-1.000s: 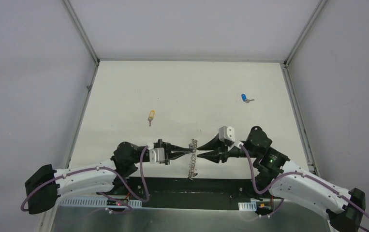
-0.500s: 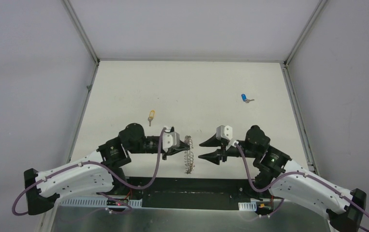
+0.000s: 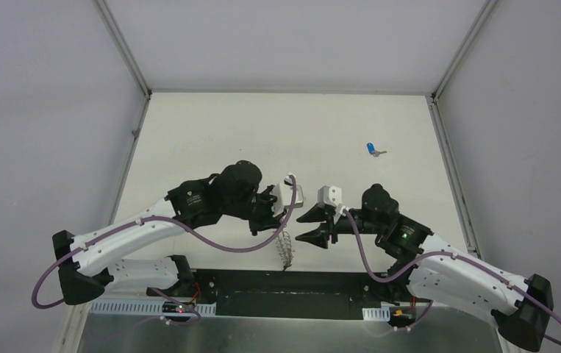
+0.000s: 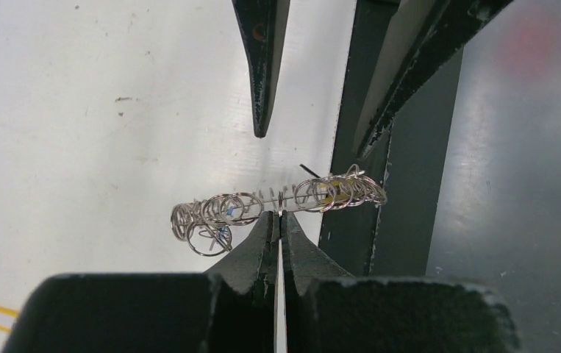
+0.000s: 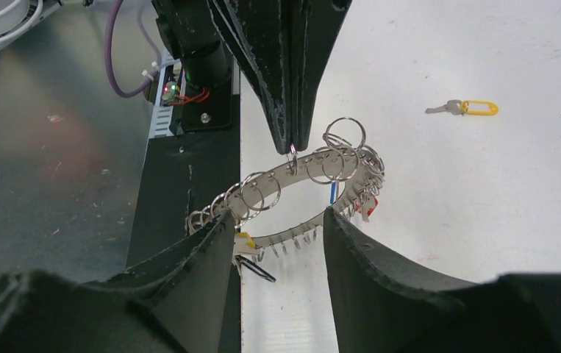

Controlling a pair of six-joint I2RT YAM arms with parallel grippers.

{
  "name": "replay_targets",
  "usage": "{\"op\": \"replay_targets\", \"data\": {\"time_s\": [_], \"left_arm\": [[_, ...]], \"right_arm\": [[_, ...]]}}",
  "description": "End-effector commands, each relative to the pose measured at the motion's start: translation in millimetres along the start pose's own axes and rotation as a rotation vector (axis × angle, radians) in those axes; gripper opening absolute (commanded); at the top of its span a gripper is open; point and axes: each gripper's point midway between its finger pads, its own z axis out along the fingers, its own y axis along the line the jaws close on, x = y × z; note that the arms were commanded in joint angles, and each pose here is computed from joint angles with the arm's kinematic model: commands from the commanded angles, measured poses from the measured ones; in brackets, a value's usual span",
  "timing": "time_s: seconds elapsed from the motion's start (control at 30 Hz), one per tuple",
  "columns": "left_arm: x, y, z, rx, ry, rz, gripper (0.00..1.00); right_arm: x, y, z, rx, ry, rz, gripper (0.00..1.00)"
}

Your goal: Put the keys on the keyring

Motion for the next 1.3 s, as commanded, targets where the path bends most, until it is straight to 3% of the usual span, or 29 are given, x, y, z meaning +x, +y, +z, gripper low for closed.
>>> {"op": "replay_targets", "data": {"time_s": [0.0,0.17,0.67,0.83,0.97,1.17,1.27], "left_arm": [[-14.0,-0.7,-14.4,-0.028,0.058,-0.045,0.0],[-15.9,0.1,-12.2,-0.025,0.115,-0.083,0.0],[-33.4,-3.5,-9.4,0.007,0.096,-0.096,0.0],[-37.7,-5.6,-8.6,0.022,0.075,-0.088,0.0],[-36.7,-6.0,-7.7,0.025,0.071,-0.085,0.0],[-32.6,-5.8,-5.1,0.027,0.075,-0.089,0.0],[-32.2,-6.3,-5.5,0.028,0.072,-0.087,0.0]], "right_arm": [[-29.6,-0.4,7.3,-0.02,-0.1,-0.029,0.5],[-31.5,-8.3,16.8,0.0,-0.121,-0.015,0.49],[-25.2,-8.0,35.2,-0.029,-0.147,0.007,0.38],[-26.5,-7.0,36.2,-0.036,-0.156,-0.003,0.3],[-29.9,-1.4,37.6,-0.072,-0.173,-0.014,0.14],[-32.7,2.9,40.5,-0.1,-0.175,-0.015,0.14],[-35.4,3.1,39.8,-0.101,-0.181,-0.024,0.0]]}}
